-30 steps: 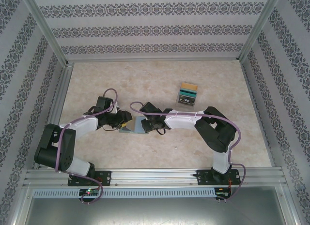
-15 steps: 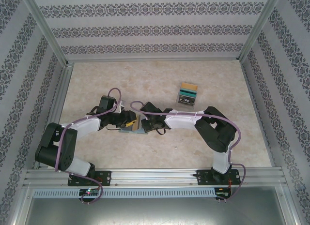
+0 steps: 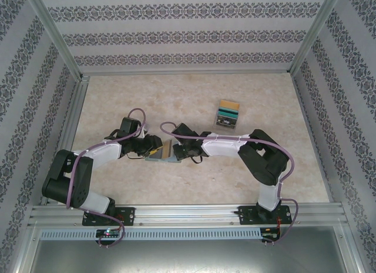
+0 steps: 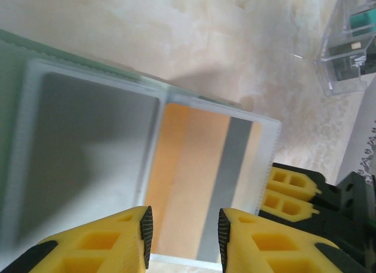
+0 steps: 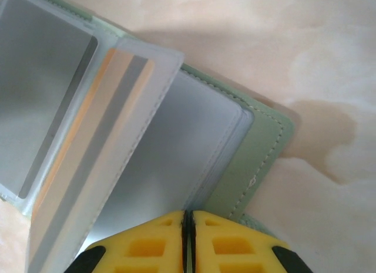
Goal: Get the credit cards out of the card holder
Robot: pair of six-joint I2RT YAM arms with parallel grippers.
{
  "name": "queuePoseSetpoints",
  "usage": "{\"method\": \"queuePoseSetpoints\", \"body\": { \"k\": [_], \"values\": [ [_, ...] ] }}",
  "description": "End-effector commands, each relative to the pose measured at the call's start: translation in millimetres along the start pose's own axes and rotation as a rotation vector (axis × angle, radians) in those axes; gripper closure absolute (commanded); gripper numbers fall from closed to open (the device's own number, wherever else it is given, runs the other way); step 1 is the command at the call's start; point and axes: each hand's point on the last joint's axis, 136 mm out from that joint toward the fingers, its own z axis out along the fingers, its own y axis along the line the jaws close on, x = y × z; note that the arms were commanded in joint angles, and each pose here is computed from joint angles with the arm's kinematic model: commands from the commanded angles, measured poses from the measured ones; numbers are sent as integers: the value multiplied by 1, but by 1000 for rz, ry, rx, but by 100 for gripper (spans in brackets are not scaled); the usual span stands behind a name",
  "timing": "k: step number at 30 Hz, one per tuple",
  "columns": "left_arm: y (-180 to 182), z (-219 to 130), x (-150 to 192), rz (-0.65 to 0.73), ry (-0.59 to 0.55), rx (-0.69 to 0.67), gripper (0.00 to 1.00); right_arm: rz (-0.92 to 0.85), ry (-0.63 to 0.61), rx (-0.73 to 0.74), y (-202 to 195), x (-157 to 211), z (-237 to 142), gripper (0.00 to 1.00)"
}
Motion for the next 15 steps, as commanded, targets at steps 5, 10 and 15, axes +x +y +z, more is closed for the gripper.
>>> {"method": "queuePoseSetpoints", "body": {
  "k": [5,10,15],
  "values": [
    [13,-1,-4,-25,-14,-48,63,31,-67,38,-7,-22,-19,86],
    [10,4,-3,-30,3,-20,64,15,-75,-1,5,-30,-22,87],
    [9,10,-3,-42,21,-2,66,14,-44,-33,14,-28,-13,89]
  ]
}}
